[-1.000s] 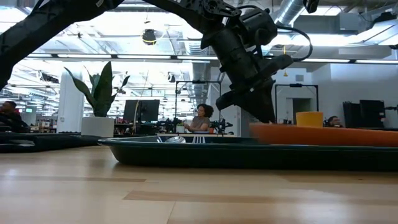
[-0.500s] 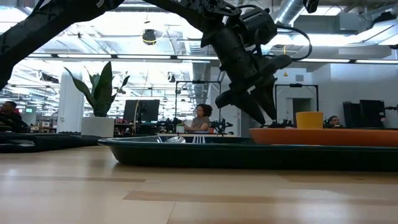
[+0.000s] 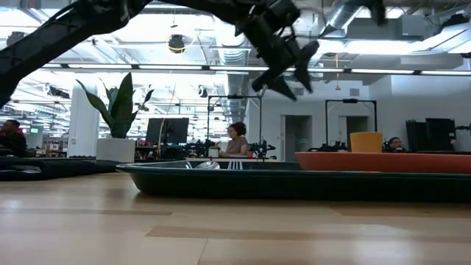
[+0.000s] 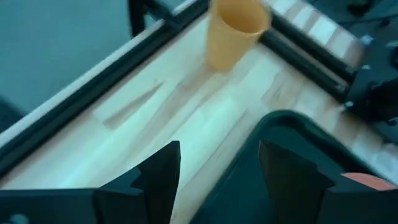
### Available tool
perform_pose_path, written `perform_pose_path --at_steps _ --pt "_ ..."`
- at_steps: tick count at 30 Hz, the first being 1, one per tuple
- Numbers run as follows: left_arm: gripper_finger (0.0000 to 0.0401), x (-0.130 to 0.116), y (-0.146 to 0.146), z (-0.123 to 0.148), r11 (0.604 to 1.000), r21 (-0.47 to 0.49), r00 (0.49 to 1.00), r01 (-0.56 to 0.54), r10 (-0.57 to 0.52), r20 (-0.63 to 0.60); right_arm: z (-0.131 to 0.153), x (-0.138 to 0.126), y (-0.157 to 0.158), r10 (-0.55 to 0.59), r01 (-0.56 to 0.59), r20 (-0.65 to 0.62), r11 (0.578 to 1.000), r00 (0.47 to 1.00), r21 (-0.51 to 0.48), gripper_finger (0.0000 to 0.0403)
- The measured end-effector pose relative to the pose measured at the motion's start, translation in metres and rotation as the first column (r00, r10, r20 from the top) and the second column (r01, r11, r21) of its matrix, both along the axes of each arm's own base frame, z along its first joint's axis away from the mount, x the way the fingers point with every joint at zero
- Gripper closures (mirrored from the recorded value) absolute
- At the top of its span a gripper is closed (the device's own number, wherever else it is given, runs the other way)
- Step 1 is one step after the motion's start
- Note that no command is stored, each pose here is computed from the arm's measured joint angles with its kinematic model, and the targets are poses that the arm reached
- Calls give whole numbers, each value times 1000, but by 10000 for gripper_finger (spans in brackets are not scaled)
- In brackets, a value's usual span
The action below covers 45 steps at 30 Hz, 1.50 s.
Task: Pick and place plate/cup/fork/spoon on tray
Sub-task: Put the yellow cup at the top of the plate on the black tray
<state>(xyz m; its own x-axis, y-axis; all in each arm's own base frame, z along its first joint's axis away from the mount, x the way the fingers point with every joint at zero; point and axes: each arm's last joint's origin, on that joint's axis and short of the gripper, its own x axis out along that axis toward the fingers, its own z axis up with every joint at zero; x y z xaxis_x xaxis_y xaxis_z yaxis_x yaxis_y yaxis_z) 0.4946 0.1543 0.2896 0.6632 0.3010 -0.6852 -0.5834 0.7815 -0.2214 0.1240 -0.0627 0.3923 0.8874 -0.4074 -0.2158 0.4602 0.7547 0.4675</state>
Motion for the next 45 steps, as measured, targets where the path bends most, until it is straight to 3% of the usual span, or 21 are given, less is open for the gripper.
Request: perform_pose_path --at_steps 2,4,6,8,11,14,20,23,27,32,34,40,45 --pt "197 -5 9 3 1000 -30 1000 4 -4 4 -14 -7 -6 -227 232 -154 973 962 17 285" --pt "197 -15 15 11 998 -67 1000 22 -23 -4 -31 -11 -14 -435 460 -330 888 837 -3 285" --pt "197 -22 18 22 997 -71 999 34 -34 7 -46 -9 -24 -530 582 -462 812 711 -37 285" --pt "197 -31 21 33 998 -58 999 39 -39 3 -59 -2 -36 -550 627 -539 777 638 -51 285" --pt "197 -47 23 56 999 -16 999 44 -43 19 -76 10 -56 -548 653 -596 755 587 -51 285" --pt "197 -68 22 85 999 19 998 45 -46 42 -102 20 -80 -528 682 -689 729 497 -66 285" --pt "198 -105 14 125 996 91 999 17 -20 29 -133 17 -125 -518 772 -782 631 346 -76 285" --pt "198 -122 8 143 991 135 999 -5 0 35 -140 15 -138 -524 796 -784 602 333 -65 285" --pt "198 -136 2 157 986 165 999 -9 2 46 -146 20 -146 -484 780 -779 626 398 10 285" --pt "198 -148 0 167 983 183 999 -29 20 48 -163 19 -153 -444 812 -830 583 338 19 285" --pt "198 -150 0 166 983 180 999 -25 20 33 -167 20 -157 -435 816 -833 578 343 35 285" --pt "198 -151 -1 164 982 188 1000 -1 2 -5 -177 26 -160 -408 811 -850 584 332 37 285" --pt "198 -152 -1 164 980 199 1000 13 -9 -20 -167 29 -157 -416 771 -812 634 409 64 285"
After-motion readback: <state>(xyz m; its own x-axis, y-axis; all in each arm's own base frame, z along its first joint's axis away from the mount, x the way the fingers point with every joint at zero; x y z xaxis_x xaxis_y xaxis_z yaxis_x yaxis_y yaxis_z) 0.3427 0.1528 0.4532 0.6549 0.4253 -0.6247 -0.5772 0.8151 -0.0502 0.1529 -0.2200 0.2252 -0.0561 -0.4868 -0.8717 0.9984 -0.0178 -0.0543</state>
